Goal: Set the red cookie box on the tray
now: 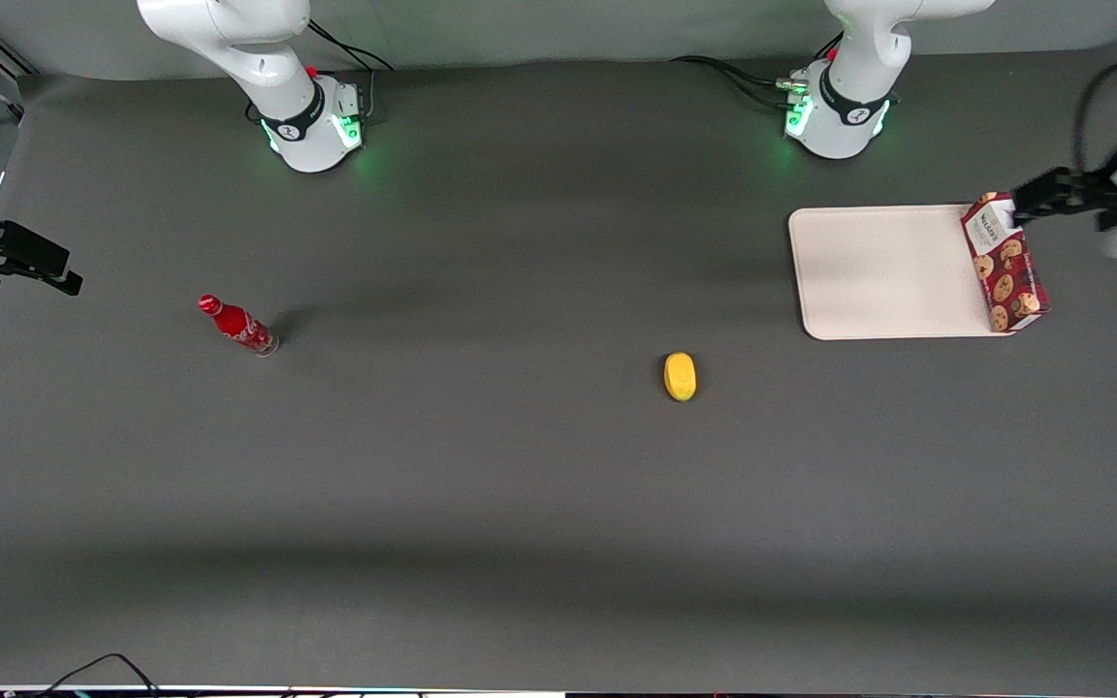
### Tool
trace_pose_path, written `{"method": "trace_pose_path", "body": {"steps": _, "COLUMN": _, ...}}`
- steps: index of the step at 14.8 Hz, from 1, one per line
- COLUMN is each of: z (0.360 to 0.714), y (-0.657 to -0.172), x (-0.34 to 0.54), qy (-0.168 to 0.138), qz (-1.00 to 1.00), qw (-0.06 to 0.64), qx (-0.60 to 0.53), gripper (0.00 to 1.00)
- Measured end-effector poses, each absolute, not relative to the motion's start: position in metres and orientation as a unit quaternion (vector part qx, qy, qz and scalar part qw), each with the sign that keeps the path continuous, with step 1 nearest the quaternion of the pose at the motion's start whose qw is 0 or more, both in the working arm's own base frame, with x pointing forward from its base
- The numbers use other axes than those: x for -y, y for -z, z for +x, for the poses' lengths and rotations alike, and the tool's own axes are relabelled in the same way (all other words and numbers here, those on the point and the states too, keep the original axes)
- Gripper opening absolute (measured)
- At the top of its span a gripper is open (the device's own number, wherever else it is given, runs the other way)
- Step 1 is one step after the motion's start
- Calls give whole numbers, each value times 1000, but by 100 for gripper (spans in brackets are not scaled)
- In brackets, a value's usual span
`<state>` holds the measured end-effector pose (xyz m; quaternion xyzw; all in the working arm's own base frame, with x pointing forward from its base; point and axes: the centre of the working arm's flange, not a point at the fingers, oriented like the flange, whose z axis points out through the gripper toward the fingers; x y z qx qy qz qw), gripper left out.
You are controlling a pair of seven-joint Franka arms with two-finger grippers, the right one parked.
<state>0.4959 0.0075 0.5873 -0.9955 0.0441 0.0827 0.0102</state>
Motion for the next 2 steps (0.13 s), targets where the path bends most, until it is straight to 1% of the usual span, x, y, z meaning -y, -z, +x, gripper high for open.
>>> {"method": "trace_pose_path", "body": {"steps": 2, "z": 498, "y": -594, "x": 7, "qy": -82, "qz": -995, "qw": 12, "qx": -55, "gripper": 100}}
